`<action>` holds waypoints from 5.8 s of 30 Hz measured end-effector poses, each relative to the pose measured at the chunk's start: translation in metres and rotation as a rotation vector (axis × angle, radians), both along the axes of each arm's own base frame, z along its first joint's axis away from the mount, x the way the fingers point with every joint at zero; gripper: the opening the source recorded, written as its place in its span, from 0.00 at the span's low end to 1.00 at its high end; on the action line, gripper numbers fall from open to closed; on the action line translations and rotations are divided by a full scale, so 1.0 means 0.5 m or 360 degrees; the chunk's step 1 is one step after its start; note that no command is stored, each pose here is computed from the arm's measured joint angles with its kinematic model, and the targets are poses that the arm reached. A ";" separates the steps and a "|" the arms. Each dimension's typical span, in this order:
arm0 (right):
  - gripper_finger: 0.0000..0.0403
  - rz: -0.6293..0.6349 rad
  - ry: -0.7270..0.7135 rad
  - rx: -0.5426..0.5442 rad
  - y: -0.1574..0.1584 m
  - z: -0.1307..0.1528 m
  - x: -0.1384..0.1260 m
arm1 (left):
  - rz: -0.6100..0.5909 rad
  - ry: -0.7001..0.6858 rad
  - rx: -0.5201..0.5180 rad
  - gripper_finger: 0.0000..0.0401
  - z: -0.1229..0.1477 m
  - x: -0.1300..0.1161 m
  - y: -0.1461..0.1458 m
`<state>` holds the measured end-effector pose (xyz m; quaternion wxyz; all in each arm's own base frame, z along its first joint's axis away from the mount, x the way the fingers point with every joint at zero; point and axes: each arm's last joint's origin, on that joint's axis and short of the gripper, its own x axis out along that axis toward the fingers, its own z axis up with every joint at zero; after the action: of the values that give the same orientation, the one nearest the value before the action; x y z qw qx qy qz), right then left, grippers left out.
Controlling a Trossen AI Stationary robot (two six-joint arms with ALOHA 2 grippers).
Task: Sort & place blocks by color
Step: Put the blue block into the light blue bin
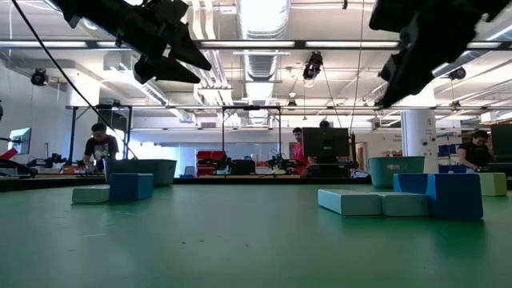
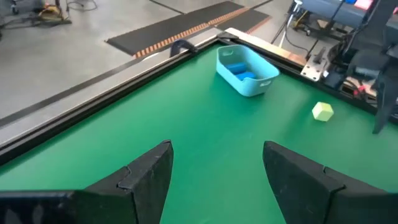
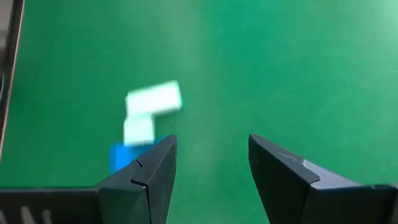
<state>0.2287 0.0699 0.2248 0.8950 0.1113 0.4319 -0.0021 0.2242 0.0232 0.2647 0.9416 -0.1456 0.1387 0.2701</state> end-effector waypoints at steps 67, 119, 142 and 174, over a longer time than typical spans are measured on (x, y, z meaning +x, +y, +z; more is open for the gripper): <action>0.05 0.0309 0.0213 -0.0102 0.096 -0.169 0.075 | -0.0004 0.0003 0.0000 0.58 -0.010 -0.001 -0.001; 0.08 -0.1643 0.0197 -0.0429 -0.332 0.018 -0.090 | 0.0011 -0.0028 0.0008 0.58 -0.008 0.000 -0.001; 0.08 -0.2033 0.0525 -0.0390 -0.382 -0.049 -0.099 | 0.0011 -0.0016 0.0008 0.58 -0.013 -0.001 -0.001; 0.09 -0.1978 0.0719 -0.0525 -0.394 -0.091 -0.083 | 0.0009 -0.0050 0.0016 0.58 -0.007 0.000 -0.001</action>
<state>0.1869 -0.1271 0.1795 0.6208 0.1977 0.4580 -0.6048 0.2244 0.0229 0.2614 0.9436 -0.1455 0.1222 0.2713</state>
